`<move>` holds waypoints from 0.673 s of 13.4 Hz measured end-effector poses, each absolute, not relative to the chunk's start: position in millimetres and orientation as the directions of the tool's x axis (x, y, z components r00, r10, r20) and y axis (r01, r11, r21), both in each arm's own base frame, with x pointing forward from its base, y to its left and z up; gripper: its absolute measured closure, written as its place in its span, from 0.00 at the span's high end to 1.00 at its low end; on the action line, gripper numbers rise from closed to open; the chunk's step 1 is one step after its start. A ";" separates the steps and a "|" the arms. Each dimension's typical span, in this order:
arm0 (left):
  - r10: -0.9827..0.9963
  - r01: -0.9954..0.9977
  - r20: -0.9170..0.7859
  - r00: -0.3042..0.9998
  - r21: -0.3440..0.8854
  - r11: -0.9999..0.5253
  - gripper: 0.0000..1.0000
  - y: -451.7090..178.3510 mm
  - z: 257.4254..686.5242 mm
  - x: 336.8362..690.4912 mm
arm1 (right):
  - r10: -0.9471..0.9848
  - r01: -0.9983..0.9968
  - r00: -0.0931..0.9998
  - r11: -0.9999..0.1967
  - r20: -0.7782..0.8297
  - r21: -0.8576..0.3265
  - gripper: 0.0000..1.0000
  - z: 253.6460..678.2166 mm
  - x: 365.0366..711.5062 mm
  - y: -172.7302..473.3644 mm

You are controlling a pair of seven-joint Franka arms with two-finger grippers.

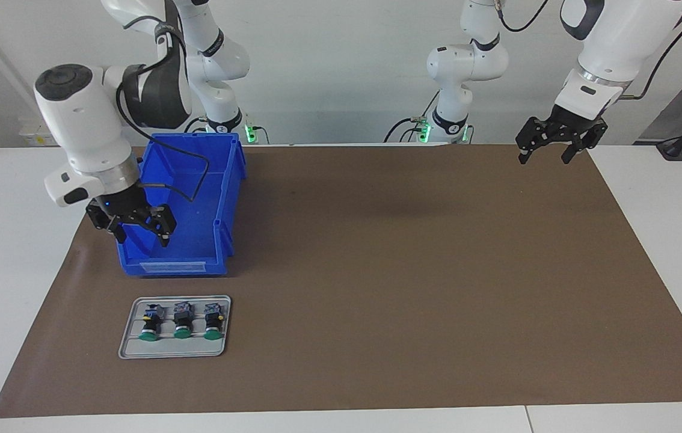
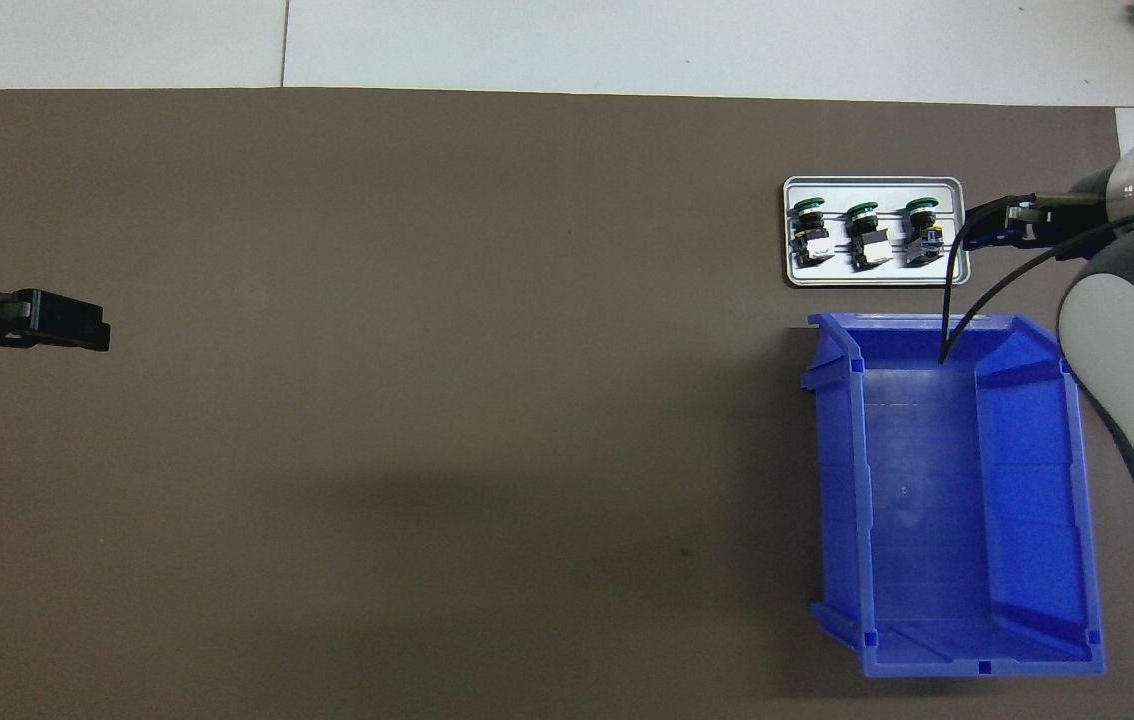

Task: Place and press button with both arms
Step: 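Reach the right gripper to the metal tray and grasp a green button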

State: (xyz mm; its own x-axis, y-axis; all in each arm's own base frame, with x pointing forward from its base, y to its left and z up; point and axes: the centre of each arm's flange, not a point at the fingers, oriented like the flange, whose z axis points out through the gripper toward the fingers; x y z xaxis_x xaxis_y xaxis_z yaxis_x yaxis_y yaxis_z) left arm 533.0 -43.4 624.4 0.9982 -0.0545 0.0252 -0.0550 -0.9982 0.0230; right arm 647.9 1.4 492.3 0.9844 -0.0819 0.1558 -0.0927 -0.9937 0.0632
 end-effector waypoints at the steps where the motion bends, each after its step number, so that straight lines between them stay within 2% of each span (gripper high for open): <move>1: -0.054 -0.055 0.025 0.998 0.023 -0.998 1.00 -43.4 624.4 533.0 | -0.072 -0.084 0.984 -0.994 0.161 0.066 0.92 477.5 655.1 5.0; 6: -0.054 -0.055 0.025 0.998 0.023 -0.998 1.00 -43.4 624.4 533.0 | -0.059 -0.072 0.982 -0.995 0.182 0.066 0.90 413.7 681.1 7.1; 8: -0.054 -0.055 0.025 0.998 0.023 -0.998 1.00 -43.4 624.4 533.0 | -0.055 -0.069 0.980 -0.996 0.189 0.064 0.83 394.4 687.3 7.7; 9: -0.054 -0.055 0.025 0.998 0.023 -0.998 1.00 -43.4 624.4 533.0 | -0.054 -0.067 0.980 -0.996 0.194 0.063 0.74 385.8 690.0 7.6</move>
